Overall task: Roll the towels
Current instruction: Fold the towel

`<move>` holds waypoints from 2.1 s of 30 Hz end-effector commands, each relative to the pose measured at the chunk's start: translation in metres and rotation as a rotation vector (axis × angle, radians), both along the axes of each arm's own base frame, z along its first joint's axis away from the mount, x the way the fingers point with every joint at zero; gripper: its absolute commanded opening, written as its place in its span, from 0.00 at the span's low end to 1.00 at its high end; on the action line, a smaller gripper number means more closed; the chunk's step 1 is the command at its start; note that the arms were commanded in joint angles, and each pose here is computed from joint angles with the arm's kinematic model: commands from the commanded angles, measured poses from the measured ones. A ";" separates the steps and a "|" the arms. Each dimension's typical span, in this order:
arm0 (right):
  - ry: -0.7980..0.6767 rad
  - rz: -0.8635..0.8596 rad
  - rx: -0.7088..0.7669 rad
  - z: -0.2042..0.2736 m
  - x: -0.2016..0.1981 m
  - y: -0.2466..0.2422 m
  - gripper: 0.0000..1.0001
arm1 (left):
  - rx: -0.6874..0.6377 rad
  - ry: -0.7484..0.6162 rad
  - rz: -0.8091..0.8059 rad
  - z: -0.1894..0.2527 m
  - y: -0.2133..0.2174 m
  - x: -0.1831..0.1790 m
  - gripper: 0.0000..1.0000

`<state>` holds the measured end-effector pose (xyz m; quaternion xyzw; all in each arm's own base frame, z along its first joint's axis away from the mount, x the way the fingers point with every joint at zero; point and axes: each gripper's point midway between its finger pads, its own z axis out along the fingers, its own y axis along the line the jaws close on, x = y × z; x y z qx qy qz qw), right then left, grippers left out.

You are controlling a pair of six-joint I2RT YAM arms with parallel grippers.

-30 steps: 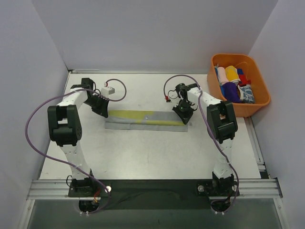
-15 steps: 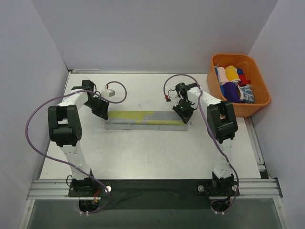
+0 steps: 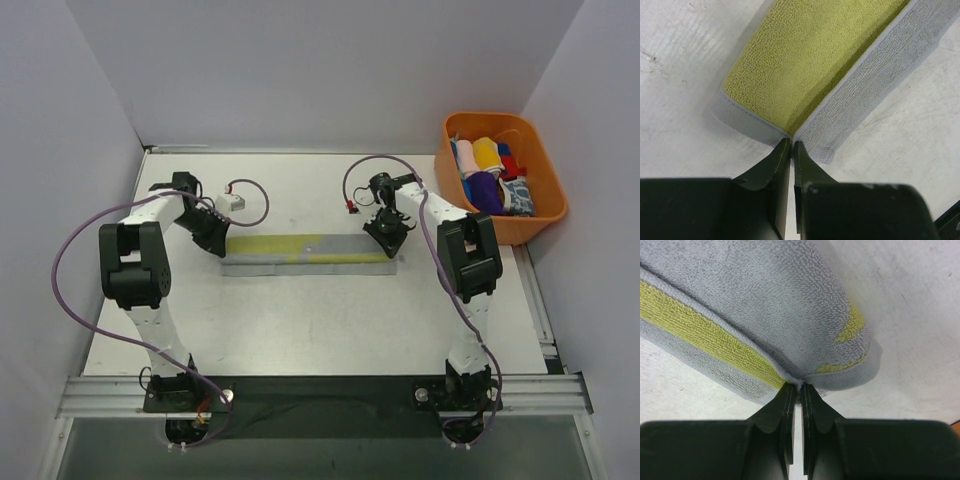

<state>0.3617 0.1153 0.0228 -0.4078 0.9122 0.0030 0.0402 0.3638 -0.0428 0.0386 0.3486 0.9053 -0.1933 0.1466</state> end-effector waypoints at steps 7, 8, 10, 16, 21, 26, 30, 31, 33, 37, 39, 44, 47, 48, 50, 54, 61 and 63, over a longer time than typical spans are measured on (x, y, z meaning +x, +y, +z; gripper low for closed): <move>0.008 0.080 -0.022 0.023 -0.025 -0.014 0.11 | -0.046 -0.064 -0.146 0.027 -0.006 -0.014 0.21; 0.015 0.082 -0.018 0.022 -0.028 -0.015 0.11 | -0.048 -0.066 -0.158 0.028 -0.006 -0.017 0.25; 0.021 0.092 -0.011 0.023 -0.032 -0.015 0.16 | -0.060 -0.059 -0.189 0.028 -0.008 -0.022 0.30; 0.050 0.149 0.033 0.024 -0.050 -0.014 0.30 | -0.089 -0.022 -0.270 0.031 -0.011 -0.042 0.36; 0.066 0.210 0.040 0.026 -0.070 -0.021 0.44 | -0.097 0.004 -0.352 0.033 -0.010 -0.062 0.36; 0.078 0.192 0.117 0.048 -0.080 -0.020 0.46 | -0.149 -0.009 -0.376 0.058 -0.008 -0.069 0.37; 0.063 0.031 0.235 0.069 -0.064 -0.007 0.41 | -0.205 -0.032 -0.262 0.073 -0.018 -0.048 0.37; 0.074 -0.004 0.257 0.068 -0.055 0.000 0.39 | -0.229 -0.024 -0.216 0.072 -0.023 -0.042 0.36; 0.126 -0.099 0.263 0.063 -0.055 0.006 0.31 | -0.233 -0.012 -0.103 0.065 -0.031 -0.026 0.34; 0.216 -0.226 0.236 0.035 -0.052 0.012 0.28 | -0.155 -0.053 0.059 0.044 -0.032 0.001 0.34; 0.216 -0.277 0.203 0.026 -0.048 0.009 0.28 | -0.152 -0.073 0.154 0.039 -0.031 0.018 0.34; 0.193 -0.319 0.091 -0.008 -0.030 -0.006 0.28 | -0.092 -0.047 0.339 0.012 -0.011 0.043 0.34; 0.167 -0.338 0.058 -0.016 -0.014 -0.010 0.28 | -0.071 -0.004 0.401 -0.005 0.000 0.047 0.32; 0.157 -0.338 0.059 -0.017 -0.009 -0.009 0.28 | -0.068 0.012 0.408 -0.010 0.001 0.045 0.31; 0.131 -0.337 0.064 -0.018 0.006 -0.006 0.28 | -0.054 0.063 0.422 -0.025 0.004 0.034 0.31; 0.067 -0.323 0.052 -0.013 0.030 -0.004 0.28 | -0.009 0.087 0.468 -0.033 0.021 0.023 0.27; -0.029 -0.431 0.149 0.040 0.041 -0.008 0.41 | -0.233 0.098 0.357 0.014 -0.003 0.007 0.43; -0.032 -0.491 0.198 0.051 0.041 -0.008 0.45 | -0.276 0.075 0.339 0.030 -0.010 0.003 0.46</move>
